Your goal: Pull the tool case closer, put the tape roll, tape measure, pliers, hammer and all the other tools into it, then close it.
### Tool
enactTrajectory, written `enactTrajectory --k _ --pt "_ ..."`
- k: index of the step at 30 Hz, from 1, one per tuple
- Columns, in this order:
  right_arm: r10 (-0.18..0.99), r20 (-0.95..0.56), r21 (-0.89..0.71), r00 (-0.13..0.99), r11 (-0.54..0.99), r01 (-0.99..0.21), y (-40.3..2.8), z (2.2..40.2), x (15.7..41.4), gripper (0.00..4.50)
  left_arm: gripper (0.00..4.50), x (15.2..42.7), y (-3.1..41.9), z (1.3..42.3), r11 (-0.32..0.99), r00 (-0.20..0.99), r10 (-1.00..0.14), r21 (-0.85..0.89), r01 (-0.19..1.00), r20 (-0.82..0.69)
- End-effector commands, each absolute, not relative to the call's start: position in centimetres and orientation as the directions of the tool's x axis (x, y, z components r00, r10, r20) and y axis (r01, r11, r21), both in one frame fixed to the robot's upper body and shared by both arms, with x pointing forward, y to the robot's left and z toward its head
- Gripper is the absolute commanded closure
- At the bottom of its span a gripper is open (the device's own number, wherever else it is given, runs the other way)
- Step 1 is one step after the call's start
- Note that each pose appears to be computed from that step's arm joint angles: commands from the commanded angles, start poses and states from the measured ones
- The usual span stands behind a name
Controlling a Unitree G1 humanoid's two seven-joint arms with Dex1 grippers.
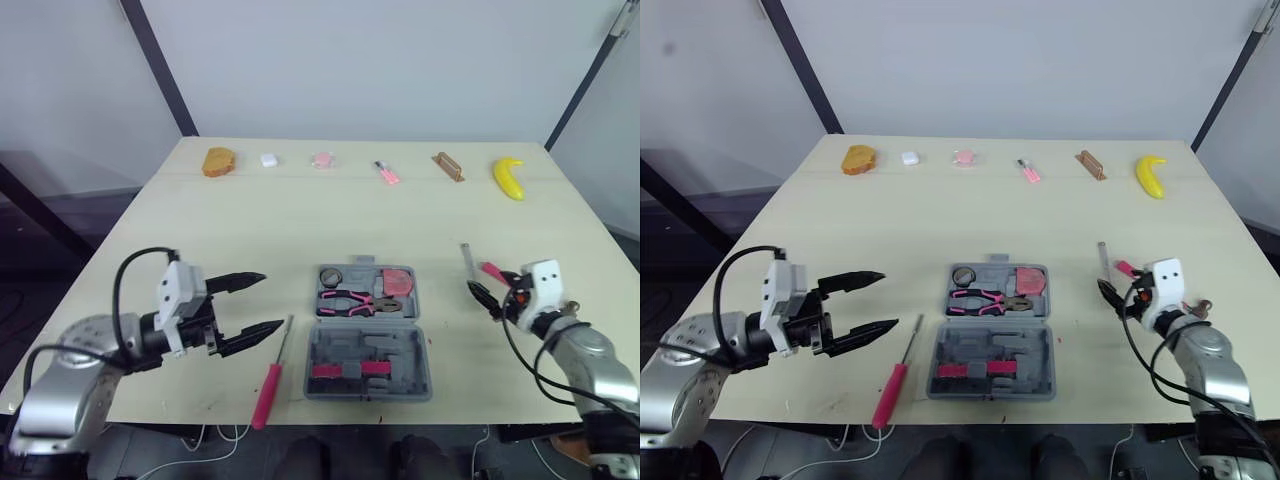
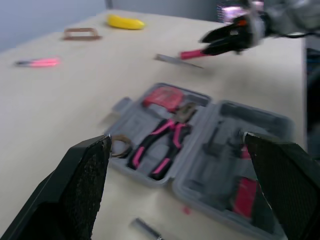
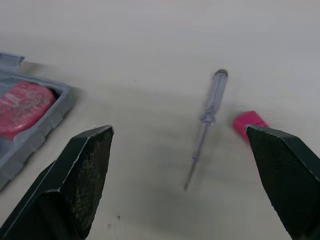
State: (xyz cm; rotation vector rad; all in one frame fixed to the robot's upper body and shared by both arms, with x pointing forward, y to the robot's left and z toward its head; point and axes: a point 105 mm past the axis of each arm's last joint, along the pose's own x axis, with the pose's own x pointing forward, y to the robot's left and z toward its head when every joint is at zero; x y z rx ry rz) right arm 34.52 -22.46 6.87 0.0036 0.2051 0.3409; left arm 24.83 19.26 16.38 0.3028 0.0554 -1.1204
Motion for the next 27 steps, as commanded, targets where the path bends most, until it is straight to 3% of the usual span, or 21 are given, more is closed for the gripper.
enactTrajectory --k 1,8,24,27 --pt "0.270 -0.220 0.001 0.937 0.961 -0.277 -22.4 6.9 35.8 0.08 0.00 24.7 18.5 17.9 0.325 0.366 -0.911 0.214 0.921 -0.192" --pt "0.208 -0.273 0.049 0.939 0.978 -0.202 -21.4 5.5 37.5 0.08 0.00 24.7 17.6 19.2 0.265 0.300 -0.939 0.198 0.944 -0.170" --pt "0.100 -0.255 0.059 0.962 0.994 -0.088 -20.5 5.0 41.0 0.08 0.00 25.0 17.5 20.3 0.282 0.307 -0.944 0.189 0.941 -0.121" --pt "0.096 -0.249 0.058 0.964 0.995 -0.084 -20.4 5.0 41.4 1.00 0.00 25.1 17.5 20.5 0.288 0.311 -0.944 0.188 0.939 -0.108"
